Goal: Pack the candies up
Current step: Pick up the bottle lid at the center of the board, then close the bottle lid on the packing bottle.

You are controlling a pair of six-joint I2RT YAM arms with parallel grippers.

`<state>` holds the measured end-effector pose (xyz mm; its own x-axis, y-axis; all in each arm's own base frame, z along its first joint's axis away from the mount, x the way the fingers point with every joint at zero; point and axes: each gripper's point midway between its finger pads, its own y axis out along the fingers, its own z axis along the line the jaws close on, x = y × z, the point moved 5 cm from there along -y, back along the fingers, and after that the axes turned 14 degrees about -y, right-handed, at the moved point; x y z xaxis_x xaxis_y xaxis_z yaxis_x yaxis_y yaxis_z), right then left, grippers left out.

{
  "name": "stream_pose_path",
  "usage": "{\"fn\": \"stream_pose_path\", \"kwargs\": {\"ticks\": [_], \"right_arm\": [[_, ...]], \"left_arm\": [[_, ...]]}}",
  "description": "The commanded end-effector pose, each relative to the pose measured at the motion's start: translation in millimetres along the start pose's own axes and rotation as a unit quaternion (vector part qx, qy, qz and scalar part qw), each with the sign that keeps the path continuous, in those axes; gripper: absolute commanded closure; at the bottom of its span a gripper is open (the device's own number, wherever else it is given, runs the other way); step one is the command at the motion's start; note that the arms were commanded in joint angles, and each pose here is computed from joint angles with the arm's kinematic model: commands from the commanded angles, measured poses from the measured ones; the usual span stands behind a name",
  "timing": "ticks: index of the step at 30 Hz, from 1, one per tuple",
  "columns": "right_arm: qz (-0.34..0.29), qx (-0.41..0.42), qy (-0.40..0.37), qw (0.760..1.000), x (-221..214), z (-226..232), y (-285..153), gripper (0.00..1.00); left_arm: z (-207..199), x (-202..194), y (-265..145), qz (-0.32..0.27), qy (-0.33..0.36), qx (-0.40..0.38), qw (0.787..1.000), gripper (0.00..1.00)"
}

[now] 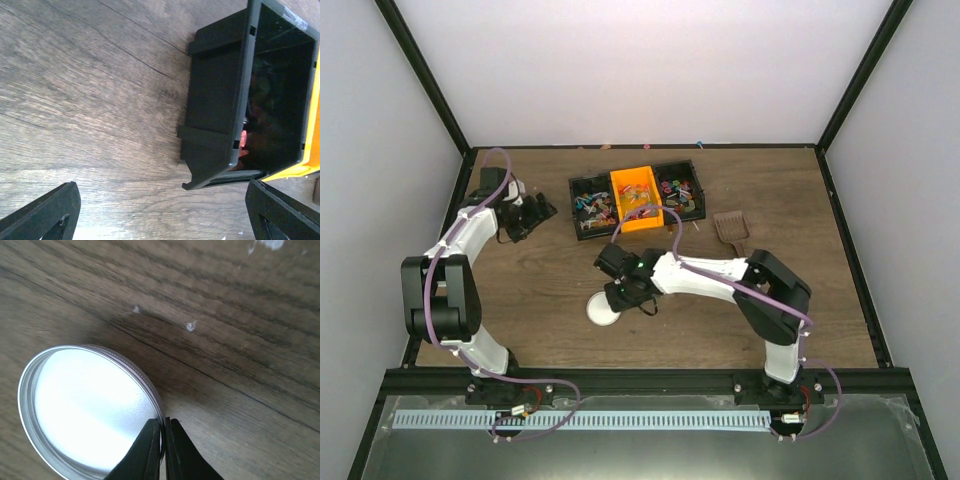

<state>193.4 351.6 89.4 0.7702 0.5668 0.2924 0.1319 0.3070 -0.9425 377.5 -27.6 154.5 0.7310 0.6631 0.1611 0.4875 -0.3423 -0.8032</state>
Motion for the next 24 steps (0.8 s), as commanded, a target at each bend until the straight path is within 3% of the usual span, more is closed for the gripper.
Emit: {"fn": "stream_pose_path", "kwargs": {"ticks": [1,12,15,24], "right_arm": [[-0.045,0.000,0.002,0.999,12,1,-33,0.95],[-0.131,0.072,0.131,0.980,28,-55,-98,0.95],[-0.152,0.045,0.159,0.974,22,-83,-117,0.95],[-0.088,-0.053,0.160,0.982,-12,-121,-98,0.95]], "left_arm": [[-21,4,-16,-0.011,0.012,-0.052,0.999,0.08],[-40,-17,-18,0.063,-0.028,-0.135,0.988,0.08],[-45,-29,-12,0.086,-0.025,-0.145,0.985,0.08],[-81,-74,12,0.136,0.036,-0.125,0.982,0.11]]}}
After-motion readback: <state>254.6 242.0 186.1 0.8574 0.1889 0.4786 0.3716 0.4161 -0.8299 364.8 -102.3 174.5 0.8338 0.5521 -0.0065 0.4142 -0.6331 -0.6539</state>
